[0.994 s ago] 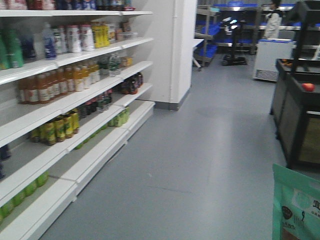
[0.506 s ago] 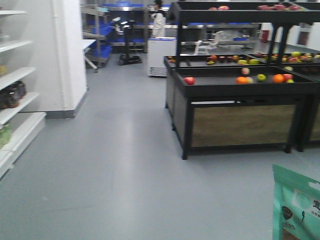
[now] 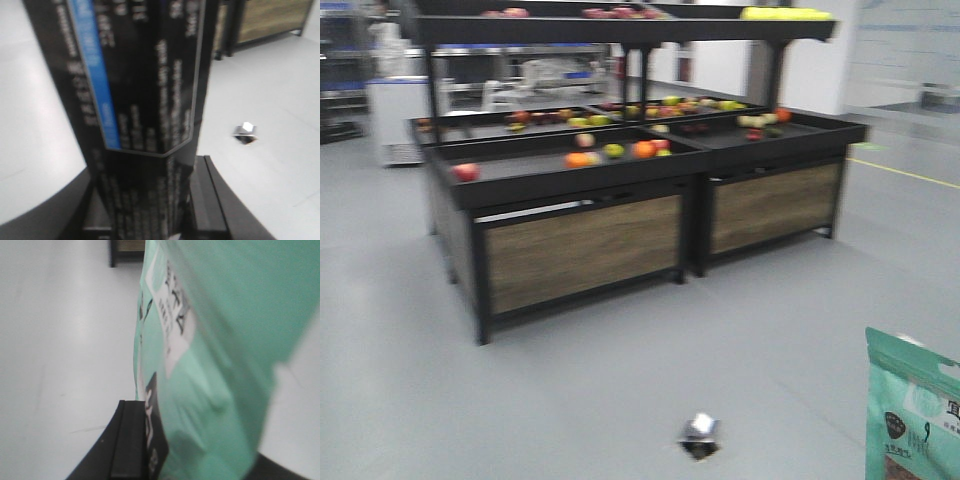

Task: Pick snacks and fruit into basket
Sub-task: 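Drive across the floor past the fruit stand toward the other robot, then approach the other robot holding the light-blue basket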

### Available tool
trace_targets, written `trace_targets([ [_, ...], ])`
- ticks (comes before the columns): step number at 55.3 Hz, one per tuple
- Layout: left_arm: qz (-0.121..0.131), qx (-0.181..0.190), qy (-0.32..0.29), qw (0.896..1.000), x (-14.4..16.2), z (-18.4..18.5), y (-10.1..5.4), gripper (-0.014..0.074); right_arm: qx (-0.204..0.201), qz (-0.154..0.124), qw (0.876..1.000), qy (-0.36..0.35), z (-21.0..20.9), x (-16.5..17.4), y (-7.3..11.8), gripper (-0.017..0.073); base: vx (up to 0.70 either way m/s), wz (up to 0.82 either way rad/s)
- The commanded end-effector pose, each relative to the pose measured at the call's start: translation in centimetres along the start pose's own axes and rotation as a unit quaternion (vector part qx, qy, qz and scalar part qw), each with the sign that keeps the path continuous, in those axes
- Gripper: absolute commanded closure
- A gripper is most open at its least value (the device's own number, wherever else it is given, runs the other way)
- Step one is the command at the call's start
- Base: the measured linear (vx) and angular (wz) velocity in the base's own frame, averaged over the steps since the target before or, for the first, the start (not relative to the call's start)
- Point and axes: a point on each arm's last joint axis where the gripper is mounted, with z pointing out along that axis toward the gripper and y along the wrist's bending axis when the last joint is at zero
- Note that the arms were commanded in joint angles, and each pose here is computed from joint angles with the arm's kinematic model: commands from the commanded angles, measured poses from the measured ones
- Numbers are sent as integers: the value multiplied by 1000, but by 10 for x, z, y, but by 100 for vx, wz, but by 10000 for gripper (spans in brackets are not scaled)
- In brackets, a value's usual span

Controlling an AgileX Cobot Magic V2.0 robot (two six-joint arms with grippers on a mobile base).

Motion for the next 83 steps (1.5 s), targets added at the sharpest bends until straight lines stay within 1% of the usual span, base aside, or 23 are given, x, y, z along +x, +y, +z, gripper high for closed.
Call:
trace_targets([
  [1,3,14,-60,998,-19,-5,-3,592,8,-4,998,-59,-7,-17,-2,568,29,-88],
  [24,3,14,-59,998,-19,-5,-3,592,8,-4,998,-59,-7,-17,-2,568,30,-79],
  [43,3,14,-60,998,-19,-5,-3,592,8,-4,998,-59,-7,-17,-2,568,31,-65],
  [66,3,14,-60,998,-19,-5,-3,592,8,-4,998,-59,-7,-17,-2,568,34,-51],
  [83,3,14,-60,998,-19,-5,-3,592,8,-4,998,-59,-7,-17,-2,568,39,-31],
])
